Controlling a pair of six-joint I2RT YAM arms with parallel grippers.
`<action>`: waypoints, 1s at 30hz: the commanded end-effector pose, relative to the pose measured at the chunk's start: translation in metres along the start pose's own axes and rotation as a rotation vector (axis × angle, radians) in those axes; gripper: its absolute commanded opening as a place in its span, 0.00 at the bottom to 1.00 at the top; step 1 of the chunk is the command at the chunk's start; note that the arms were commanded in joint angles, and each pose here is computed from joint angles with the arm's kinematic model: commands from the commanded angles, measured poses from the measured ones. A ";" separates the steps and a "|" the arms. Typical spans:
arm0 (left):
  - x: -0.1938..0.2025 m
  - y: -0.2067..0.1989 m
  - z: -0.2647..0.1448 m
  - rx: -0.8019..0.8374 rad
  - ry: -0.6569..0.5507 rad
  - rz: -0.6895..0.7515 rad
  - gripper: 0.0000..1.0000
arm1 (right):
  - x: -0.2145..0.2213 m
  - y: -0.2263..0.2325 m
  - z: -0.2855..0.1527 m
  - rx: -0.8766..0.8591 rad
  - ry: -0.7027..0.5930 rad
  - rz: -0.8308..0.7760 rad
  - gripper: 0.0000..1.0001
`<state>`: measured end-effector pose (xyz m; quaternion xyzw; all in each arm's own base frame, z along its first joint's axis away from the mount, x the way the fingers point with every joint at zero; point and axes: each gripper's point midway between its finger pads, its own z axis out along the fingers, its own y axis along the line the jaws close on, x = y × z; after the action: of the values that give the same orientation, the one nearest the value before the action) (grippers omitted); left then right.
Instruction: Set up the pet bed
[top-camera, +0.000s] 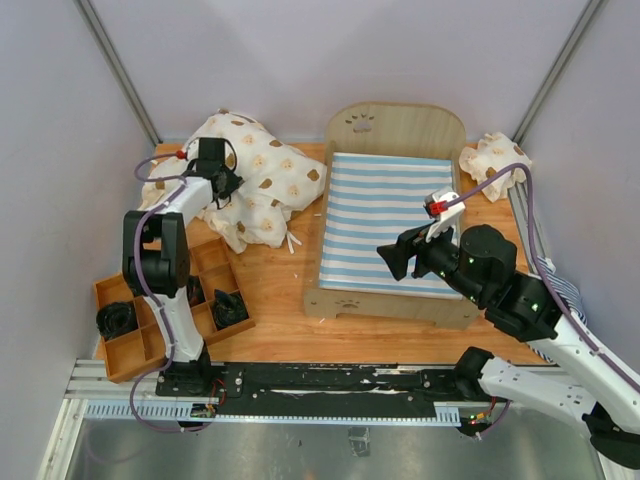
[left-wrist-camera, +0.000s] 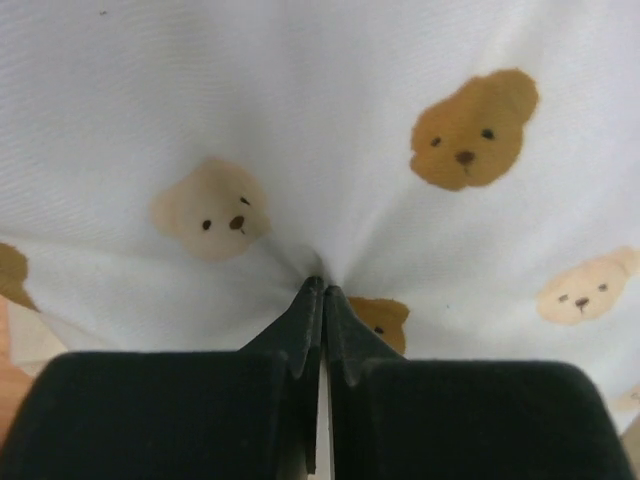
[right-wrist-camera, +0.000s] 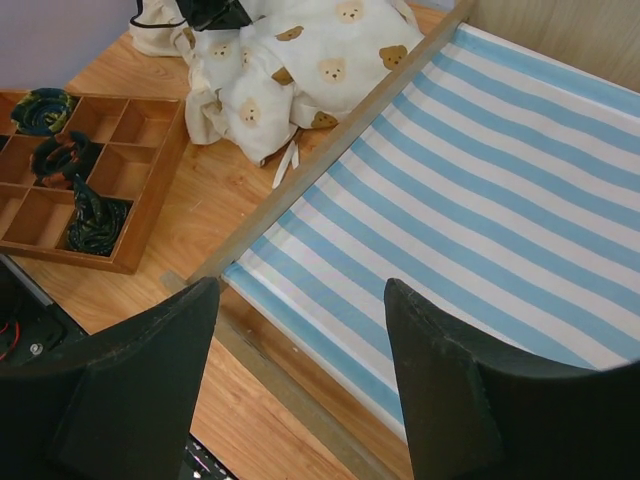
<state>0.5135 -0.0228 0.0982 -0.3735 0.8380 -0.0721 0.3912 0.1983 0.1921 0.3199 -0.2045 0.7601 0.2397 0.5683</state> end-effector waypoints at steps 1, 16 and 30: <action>-0.035 -0.046 -0.044 0.236 -0.077 0.069 0.00 | -0.013 0.004 -0.003 -0.009 -0.049 0.018 0.68; -0.098 -0.133 -0.336 0.933 -0.419 0.279 0.00 | -0.086 0.013 0.002 0.004 -0.188 0.092 0.62; -0.012 -0.159 -0.490 1.580 -0.140 0.360 0.00 | -0.091 -0.014 -0.007 0.142 -0.237 0.090 0.62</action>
<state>0.2828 -0.1868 0.5146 0.0924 0.5729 -0.4999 0.6430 0.2234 0.1931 0.4087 -0.1214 0.7141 0.2561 0.6401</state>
